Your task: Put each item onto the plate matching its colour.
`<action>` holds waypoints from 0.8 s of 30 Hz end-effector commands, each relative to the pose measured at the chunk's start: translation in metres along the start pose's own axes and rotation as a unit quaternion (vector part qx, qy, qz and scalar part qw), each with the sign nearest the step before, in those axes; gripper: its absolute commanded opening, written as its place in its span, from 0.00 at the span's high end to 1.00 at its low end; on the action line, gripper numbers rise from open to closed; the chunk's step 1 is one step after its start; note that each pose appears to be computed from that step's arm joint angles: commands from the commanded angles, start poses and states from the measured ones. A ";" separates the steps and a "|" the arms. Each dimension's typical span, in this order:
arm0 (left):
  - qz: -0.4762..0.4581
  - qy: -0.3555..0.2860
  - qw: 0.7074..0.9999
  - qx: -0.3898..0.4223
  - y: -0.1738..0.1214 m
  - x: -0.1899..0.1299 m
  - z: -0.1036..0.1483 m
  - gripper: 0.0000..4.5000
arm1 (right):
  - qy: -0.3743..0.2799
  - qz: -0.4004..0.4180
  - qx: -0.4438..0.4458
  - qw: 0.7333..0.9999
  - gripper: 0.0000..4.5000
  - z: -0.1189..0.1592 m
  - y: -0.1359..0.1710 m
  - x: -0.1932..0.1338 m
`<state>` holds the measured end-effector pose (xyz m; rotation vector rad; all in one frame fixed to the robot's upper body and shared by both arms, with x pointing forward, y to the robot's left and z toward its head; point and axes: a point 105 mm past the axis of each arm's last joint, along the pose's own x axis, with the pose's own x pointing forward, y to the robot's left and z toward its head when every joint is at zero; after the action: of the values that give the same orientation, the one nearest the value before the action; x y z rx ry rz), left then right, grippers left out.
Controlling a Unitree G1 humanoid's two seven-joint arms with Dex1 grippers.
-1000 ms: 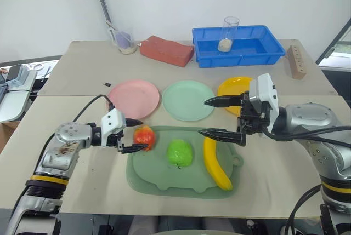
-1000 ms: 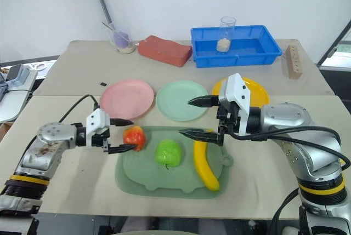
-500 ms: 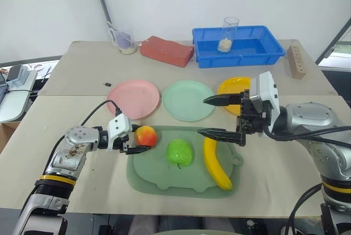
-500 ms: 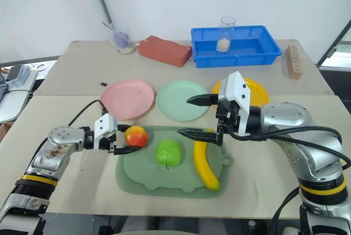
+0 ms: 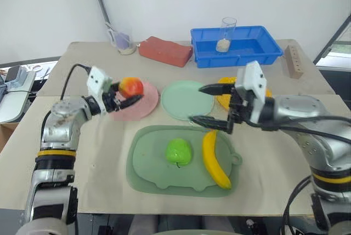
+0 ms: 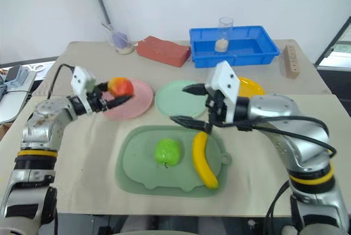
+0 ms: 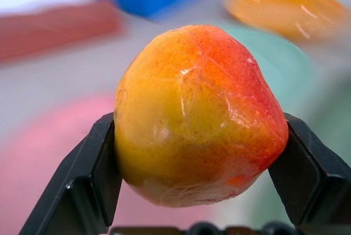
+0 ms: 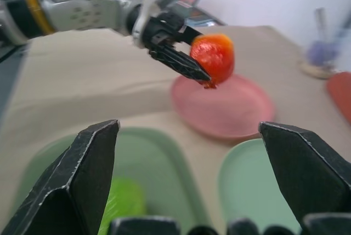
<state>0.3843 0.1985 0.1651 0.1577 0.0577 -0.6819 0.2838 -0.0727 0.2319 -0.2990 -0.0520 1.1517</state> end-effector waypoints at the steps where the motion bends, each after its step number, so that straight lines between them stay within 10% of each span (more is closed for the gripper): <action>1: 0.084 0.021 0.996 -0.018 0.018 0.009 -0.017 0.29 | -0.011 -0.061 -0.002 0.998 0.00 0.011 -0.015 0.017; 9: 0.162 0.065 0.985 -0.016 0.034 0.017 -0.047 0.29 | 0.001 -0.072 -0.016 0.997 0.00 0.009 -0.013 0.025; 13: 0.146 0.050 0.988 -0.029 0.030 0.019 -0.045 0.01 | 0.004 -0.069 -0.016 0.997 0.00 0.009 -0.013 0.022; 24: 0.099 -0.005 0.995 -0.002 0.029 -0.021 0.003 0.01 | 0.021 -0.076 -0.022 0.997 0.00 0.000 -0.015 -0.005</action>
<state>0.3924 0.2279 0.1402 0.1480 0.1207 -0.4669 0.3020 -0.0752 0.2217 -0.3366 0.0010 0.9968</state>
